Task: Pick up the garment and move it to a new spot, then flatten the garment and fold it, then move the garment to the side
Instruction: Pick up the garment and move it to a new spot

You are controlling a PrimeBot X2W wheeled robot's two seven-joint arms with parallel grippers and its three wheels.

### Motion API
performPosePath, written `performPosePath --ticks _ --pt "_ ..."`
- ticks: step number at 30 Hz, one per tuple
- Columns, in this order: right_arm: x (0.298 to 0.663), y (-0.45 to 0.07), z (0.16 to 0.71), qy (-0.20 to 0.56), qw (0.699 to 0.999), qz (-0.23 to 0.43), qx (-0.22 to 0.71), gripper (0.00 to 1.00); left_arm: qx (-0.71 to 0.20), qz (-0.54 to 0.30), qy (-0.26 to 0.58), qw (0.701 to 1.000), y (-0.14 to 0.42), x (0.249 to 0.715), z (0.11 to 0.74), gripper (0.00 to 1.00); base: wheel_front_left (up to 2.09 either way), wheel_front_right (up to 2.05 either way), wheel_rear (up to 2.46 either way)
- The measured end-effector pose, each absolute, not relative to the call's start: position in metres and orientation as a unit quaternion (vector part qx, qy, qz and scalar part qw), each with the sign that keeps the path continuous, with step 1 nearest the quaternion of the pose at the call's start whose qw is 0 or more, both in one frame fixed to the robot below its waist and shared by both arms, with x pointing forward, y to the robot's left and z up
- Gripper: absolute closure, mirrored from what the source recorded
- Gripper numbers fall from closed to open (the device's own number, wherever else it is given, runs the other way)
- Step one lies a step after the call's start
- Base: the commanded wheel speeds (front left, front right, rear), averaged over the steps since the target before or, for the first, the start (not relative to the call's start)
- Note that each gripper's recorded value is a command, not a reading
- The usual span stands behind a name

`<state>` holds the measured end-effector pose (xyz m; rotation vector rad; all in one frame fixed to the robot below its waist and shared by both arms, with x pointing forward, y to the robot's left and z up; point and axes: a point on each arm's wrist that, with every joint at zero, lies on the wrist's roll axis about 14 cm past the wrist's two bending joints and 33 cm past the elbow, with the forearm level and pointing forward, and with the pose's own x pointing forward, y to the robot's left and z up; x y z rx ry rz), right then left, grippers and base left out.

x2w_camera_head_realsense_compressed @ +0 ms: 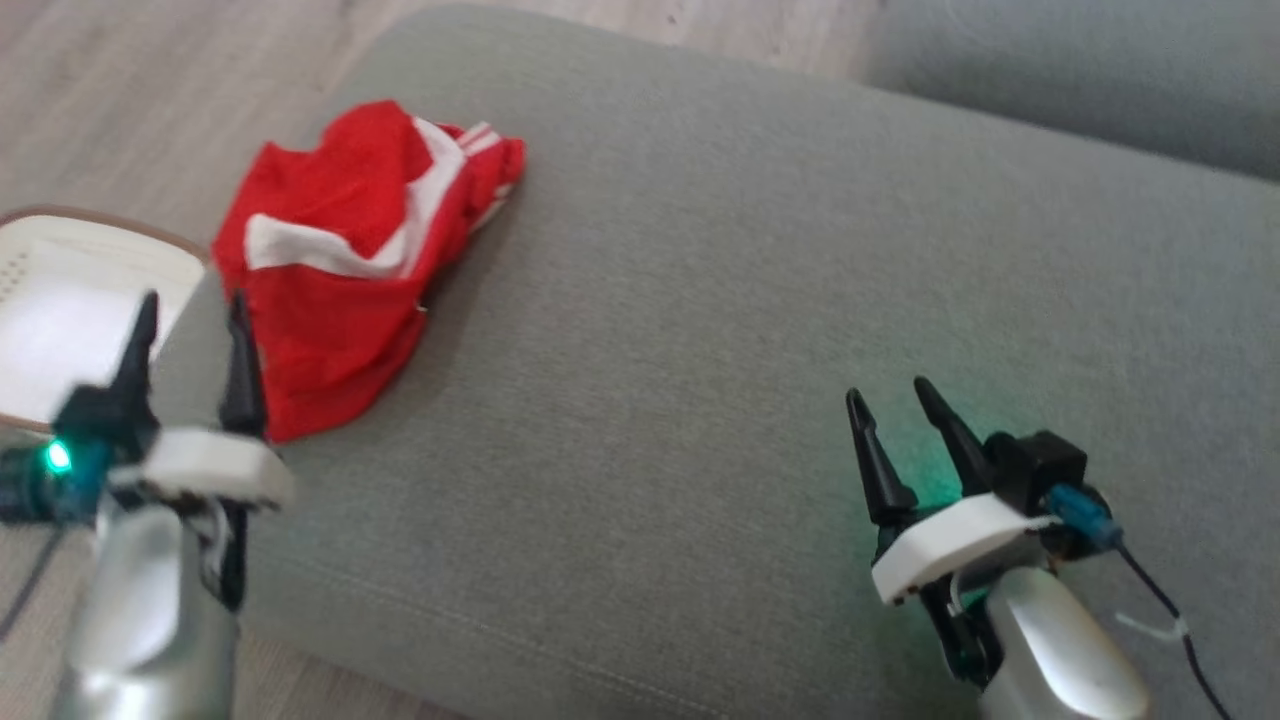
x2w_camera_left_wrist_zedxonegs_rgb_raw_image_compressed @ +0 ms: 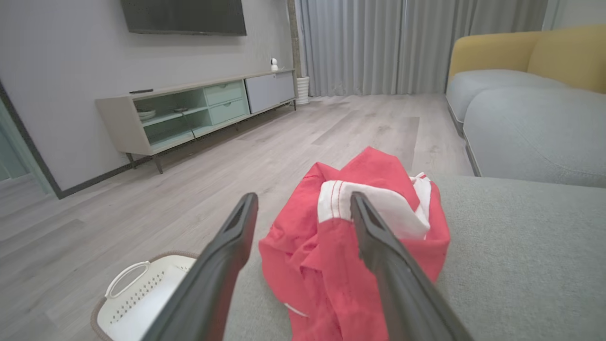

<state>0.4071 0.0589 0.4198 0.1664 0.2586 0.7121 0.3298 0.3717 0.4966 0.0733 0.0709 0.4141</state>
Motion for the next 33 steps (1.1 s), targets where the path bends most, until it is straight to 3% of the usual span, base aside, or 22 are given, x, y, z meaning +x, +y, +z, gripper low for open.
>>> performPosePath --ticks 10,18,19,20,21,27,33 --pt "0.423 0.017 0.389 0.153 0.939 0.300 0.068 0.00 0.033 0.136 0.117 0.983 0.361 0.399 0.470 0.00 0.00 0.00 0.00" --pt "0.437 0.002 0.379 0.157 0.945 0.280 0.069 0.00 0.016 0.138 0.242 0.960 0.367 0.397 0.413 0.00 0.00 0.00 0.00" --pt "0.438 0.001 0.379 0.157 0.945 0.278 0.069 0.00 0.015 0.138 0.249 0.958 0.366 0.396 0.408 0.12 0.00 0.00 0.00" --pt "0.439 0.000 0.379 0.157 0.946 0.276 0.069 0.00 0.013 0.137 0.254 0.957 0.364 0.397 0.405 0.75 0.00 0.00 0.00" --pt "0.440 -0.001 0.379 0.157 0.946 0.275 0.069 0.00 0.010 0.136 0.257 0.957 0.363 0.397 0.403 1.00 0.00 0.00 0.00" --pt "0.441 -0.006 0.391 0.144 0.950 0.267 0.069 0.00 0.040 0.116 0.185 0.975 0.360 0.419 0.442 1.00 0.00 0.00 0.00" --pt "0.435 -0.012 0.413 0.122 0.956 0.256 0.077 0.00 0.113 0.062 0.009 0.992 0.342 0.471 0.568 1.00 0.00 0.00 0.00"
